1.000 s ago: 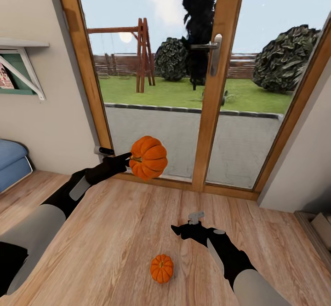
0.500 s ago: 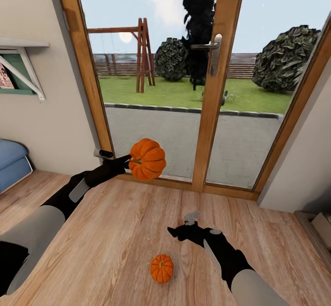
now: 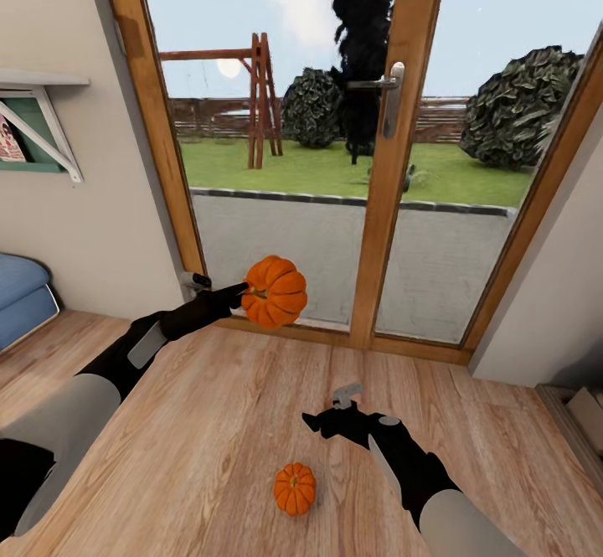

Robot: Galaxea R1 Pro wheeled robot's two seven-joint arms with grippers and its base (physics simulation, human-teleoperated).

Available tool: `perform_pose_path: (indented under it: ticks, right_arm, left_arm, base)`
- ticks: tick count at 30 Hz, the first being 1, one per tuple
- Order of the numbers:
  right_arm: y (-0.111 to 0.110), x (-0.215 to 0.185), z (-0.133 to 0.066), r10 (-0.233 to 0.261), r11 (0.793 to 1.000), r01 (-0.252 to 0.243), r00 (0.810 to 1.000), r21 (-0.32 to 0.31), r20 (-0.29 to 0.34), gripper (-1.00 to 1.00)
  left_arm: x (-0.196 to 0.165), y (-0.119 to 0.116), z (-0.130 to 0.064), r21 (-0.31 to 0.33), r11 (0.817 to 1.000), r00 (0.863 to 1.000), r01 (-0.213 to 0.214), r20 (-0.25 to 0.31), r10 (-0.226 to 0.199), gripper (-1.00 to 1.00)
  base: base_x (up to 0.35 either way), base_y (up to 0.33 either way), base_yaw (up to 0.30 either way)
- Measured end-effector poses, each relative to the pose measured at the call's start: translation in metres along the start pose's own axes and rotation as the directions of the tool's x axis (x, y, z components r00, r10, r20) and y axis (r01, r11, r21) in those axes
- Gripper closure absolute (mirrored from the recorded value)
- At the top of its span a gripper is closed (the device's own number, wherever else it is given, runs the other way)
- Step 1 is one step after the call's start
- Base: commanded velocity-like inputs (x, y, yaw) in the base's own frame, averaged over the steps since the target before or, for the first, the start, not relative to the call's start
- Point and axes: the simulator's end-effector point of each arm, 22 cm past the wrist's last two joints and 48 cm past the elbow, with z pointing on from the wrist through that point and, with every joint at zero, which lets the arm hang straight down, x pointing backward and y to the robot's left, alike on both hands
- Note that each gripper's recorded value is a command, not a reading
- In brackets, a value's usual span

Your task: Place each of the two pumpkins and all three candles from the living room inside a cabinet in the living room (use any cabinet), then make sure every cabinet is closed, and position the cauldron so it is next to a table in the living room.

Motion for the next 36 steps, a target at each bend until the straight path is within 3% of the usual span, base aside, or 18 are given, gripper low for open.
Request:
perform_pose_path:
  ticks: [8, 11, 12, 13, 17, 22, 28, 36]
  right_arm:
    - [0.014, 0.003, 0.003, -0.06, 0.998, 0.06, 0.998, -0.024, -0.02, -1.0]
    - [0.013, 0.017, 0.002, -0.039, 0.998, 0.037, 0.998, -0.042, -0.046, -1.0]
    - [0.041, 0.039, 0.0, 0.007, 0.984, -0.023, 0.996, -0.177, -0.09, -1.0]
    - [0.064, 0.047, -0.006, 0.04, 0.952, -0.073, 0.992, -0.297, -0.115, -1.0]
    - [0.066, 0.059, -0.014, 0.066, 0.924, -0.118, 0.986, -0.364, -0.152, -1.0]
    - [0.072, 0.054, -0.022, 0.046, 0.897, -0.088, 0.993, -0.434, -0.107, -1.0]
    - [0.038, 0.031, -0.033, 0.169, 0.899, -0.167, 0.985, -0.406, -0.032, -1.0]
    - [0.03, 0.04, -0.026, 0.192, 0.901, -0.184, 0.981, -0.393, -0.02, -1.0]
  left_arm:
    - [0.0, 0.001, 0.0, -0.005, 1.0, 1.0, 0.001, 0.001, -0.001, 1.0]
    - [-0.001, 0.001, 0.0, -0.006, 1.0, 1.0, 0.0, 0.003, 0.0, 1.0]
    - [0.0, 0.001, 0.001, -0.003, 1.0, 1.0, -0.001, 0.002, 0.001, 1.0]
    - [-0.001, -0.001, 0.002, 0.001, 1.0, 1.0, -0.003, 0.001, 0.003, 1.0]
    - [-0.001, -0.003, 0.003, 0.005, 1.0, 1.0, -0.007, -0.003, 0.007, 1.0]
    - [-0.003, -0.003, 0.001, 0.006, 1.0, 1.0, -0.006, 0.0, 0.006, 1.0]
    - [-0.004, -0.001, -0.003, 0.0, 1.0, 1.0, -0.001, 0.009, 0.001, 1.0]
    - [0.008, 0.007, -0.008, 0.005, 1.0, 1.0, 0.0, 0.01, 0.0, 1.0]
  base:
    - [0.0, 0.0, 0.0]
    - [0.0, 0.0, 0.0]
    - [0.0, 0.0, 0.0]
    - [0.0, 0.0, 0.0]
    - [0.0, 0.0, 0.0]
    - [0.0, 0.0, 0.0]
    - [0.0, 0.0, 0.0]
    - [0.0, 0.0, 0.0]
